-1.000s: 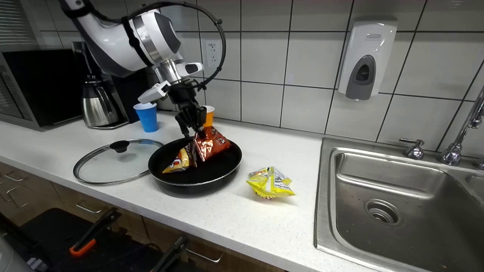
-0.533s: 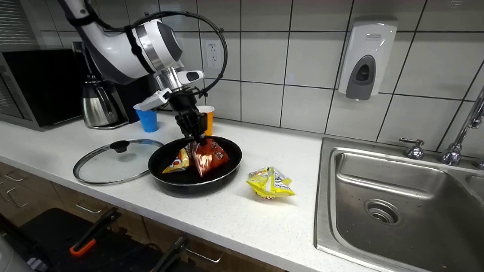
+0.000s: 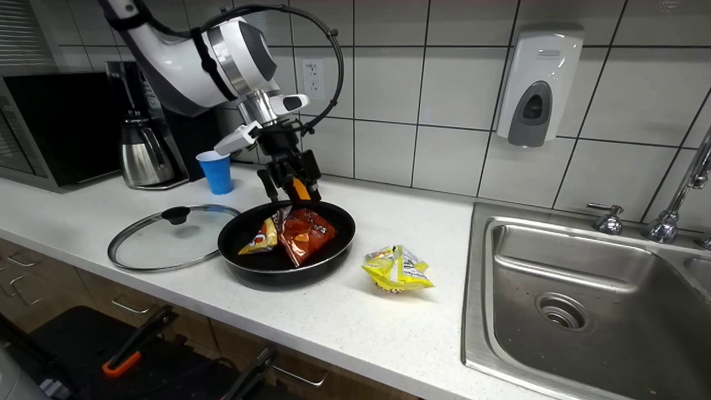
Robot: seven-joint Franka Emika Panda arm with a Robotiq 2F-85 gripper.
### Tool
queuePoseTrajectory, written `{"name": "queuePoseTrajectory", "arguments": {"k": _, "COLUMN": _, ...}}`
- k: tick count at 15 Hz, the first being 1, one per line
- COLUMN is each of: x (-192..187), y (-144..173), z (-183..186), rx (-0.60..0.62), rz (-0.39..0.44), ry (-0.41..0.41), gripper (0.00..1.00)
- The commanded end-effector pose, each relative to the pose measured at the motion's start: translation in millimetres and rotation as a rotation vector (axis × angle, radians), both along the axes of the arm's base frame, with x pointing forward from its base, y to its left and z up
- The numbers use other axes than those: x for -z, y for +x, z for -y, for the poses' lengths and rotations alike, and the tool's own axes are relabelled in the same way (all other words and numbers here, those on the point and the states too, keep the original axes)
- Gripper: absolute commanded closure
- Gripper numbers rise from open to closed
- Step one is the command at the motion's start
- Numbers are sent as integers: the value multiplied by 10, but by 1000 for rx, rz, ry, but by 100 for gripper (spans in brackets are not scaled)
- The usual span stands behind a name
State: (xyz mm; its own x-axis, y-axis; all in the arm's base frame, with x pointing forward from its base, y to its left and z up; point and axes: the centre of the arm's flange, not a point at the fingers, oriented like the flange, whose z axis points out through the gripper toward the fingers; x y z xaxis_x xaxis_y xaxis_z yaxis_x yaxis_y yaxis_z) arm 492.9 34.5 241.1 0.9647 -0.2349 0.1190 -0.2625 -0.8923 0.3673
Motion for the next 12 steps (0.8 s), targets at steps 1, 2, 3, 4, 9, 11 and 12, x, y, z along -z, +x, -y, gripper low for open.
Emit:
{"name": "queuePoseTrajectory", "arguments": {"k": 1, "x": -188, "y": -11, "z": 208, "rx": 41, "rz": 22, "ry": -12, "gripper": 0}}
{"name": "queuePoseTrajectory", "arguments": {"k": 2, "x": -208, "y": -12, "z": 270, "rx": 60, "rz": 25, "ry": -5, "gripper": 0}}
{"name": "queuePoseTrajectory", "arguments": {"k": 3, "x": -225, "y": -23, "z": 354, "rx": 79, "rz": 32, "ry": 8, "gripper": 0}}
{"name": "queuePoseTrajectory", "arguments": {"k": 4, "x": -236, "y": -32, "z": 423, "rx": 83, "rz": 39, "ry": 21, "gripper": 0}}
{"name": "queuePoseTrajectory", "arguments": {"k": 9, "x": -243, "y": -145, "z": 854, "rx": 144, "rz": 56, "ry": 92, "gripper": 0}}
{"name": "queuePoseTrajectory", "arguments": {"k": 11, "x": -238, "y": -219, "z": 956, "rx": 199, "rz": 57, "ry": 96, "gripper": 0}}
{"name": "queuePoseTrajectory", "arguments": {"k": 12, "x": -239, "y": -254, "z": 991, "rx": 231, "rz": 61, "ry": 89, "gripper": 0}}
